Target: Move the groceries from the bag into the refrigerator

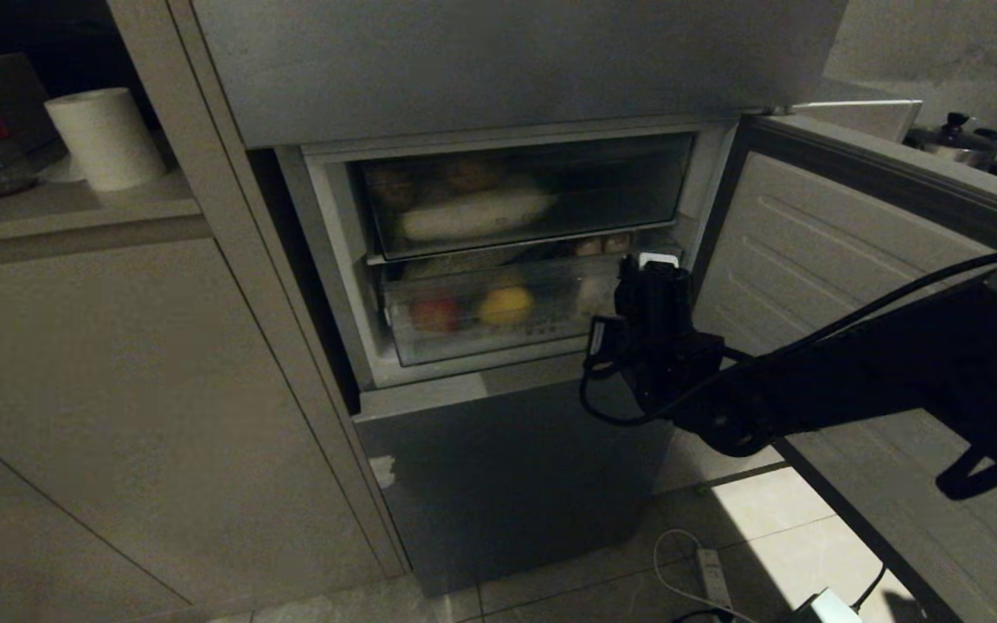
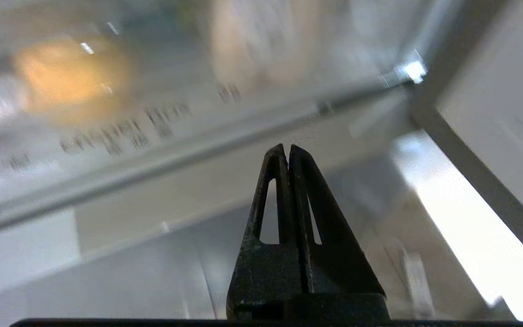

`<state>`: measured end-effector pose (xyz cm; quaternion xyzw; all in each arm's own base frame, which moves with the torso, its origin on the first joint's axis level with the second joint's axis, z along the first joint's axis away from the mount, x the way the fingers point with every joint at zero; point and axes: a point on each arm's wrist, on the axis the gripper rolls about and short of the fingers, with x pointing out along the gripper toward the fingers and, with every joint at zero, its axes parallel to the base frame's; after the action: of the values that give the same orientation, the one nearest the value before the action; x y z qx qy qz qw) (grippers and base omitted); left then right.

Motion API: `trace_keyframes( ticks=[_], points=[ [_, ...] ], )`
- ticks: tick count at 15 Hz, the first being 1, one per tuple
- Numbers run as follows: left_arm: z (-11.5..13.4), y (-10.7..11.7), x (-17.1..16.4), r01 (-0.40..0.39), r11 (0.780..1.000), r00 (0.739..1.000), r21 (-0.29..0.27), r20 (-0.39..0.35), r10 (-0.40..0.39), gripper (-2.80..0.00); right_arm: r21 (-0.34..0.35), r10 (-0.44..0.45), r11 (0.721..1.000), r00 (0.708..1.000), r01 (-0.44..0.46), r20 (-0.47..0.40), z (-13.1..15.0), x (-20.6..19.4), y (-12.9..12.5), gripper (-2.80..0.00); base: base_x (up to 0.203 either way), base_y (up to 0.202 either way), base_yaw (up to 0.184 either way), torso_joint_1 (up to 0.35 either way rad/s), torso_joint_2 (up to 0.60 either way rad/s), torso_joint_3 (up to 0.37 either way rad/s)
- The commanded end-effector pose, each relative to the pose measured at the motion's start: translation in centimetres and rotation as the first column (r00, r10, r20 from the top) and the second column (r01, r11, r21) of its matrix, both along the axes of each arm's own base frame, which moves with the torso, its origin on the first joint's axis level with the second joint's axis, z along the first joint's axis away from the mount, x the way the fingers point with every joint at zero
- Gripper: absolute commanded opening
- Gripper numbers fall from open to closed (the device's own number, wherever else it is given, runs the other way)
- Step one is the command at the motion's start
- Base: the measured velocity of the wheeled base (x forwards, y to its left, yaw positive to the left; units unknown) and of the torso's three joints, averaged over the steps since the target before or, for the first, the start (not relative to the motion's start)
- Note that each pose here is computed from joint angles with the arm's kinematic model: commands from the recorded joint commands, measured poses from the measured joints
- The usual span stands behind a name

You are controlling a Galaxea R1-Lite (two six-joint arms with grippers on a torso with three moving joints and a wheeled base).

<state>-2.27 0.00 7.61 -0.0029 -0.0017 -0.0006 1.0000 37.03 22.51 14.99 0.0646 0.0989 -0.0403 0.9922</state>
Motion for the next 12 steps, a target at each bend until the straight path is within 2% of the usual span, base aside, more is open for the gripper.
trace_keyframes(
  ticks=[1, 4, 7, 10, 12],
  points=[
    [0.0, 0.0, 0.0, 0.000, 1.000, 1.000, 0.000, 0.001, 0.000, -2.80, 0.012, -0.007, 1.000, 1.000, 0.007, -0.009, 2.3, -1.9, -0.6, -2.80, 0.000, 0.000, 0.000, 0.000, 0.00, 0.000],
    [0.0, 0.0, 0.0, -0.001, 1.000, 1.000, 0.000, 0.001, 0.001, -2.80, 0.005, -0.008, 1.000, 0.994, 0.008, -0.108, 5.4, -6.6, -3.3, -2.80, 0.000, 0.000, 0.000, 0.000, 0.00, 0.000],
    [0.0, 0.0, 0.0, -0.001, 1.000, 1.000, 0.000, 0.001, 0.001, -2.80, -0.019, -0.002, 1.000, 0.967, -0.003, -0.253, 7.1, -12.2, -6.9, -2.80, 0.000, 0.000, 0.000, 0.000, 0.00, 0.000],
    [0.0, 0.0, 0.0, 0.000, 1.000, 1.000, 0.000, 0.000, 0.000, -2.80, -0.055, 0.002, 0.998, 0.935, -0.023, -0.355, 6.3, -17.3, -10.4, -2.80, 0.000, 0.000, 0.000, 0.000, 0.00, 0.000],
    [0.0, 0.0, 0.0, -0.001, 1.000, 1.000, 0.000, 0.000, 0.001, -2.80, -0.040, 0.054, 0.996, 0.922, -0.075, -0.384, 5.7, -20.8, -12.6, -2.80, 0.000, 0.000, 0.000, 0.000, 0.00, 0.000]
  ],
)
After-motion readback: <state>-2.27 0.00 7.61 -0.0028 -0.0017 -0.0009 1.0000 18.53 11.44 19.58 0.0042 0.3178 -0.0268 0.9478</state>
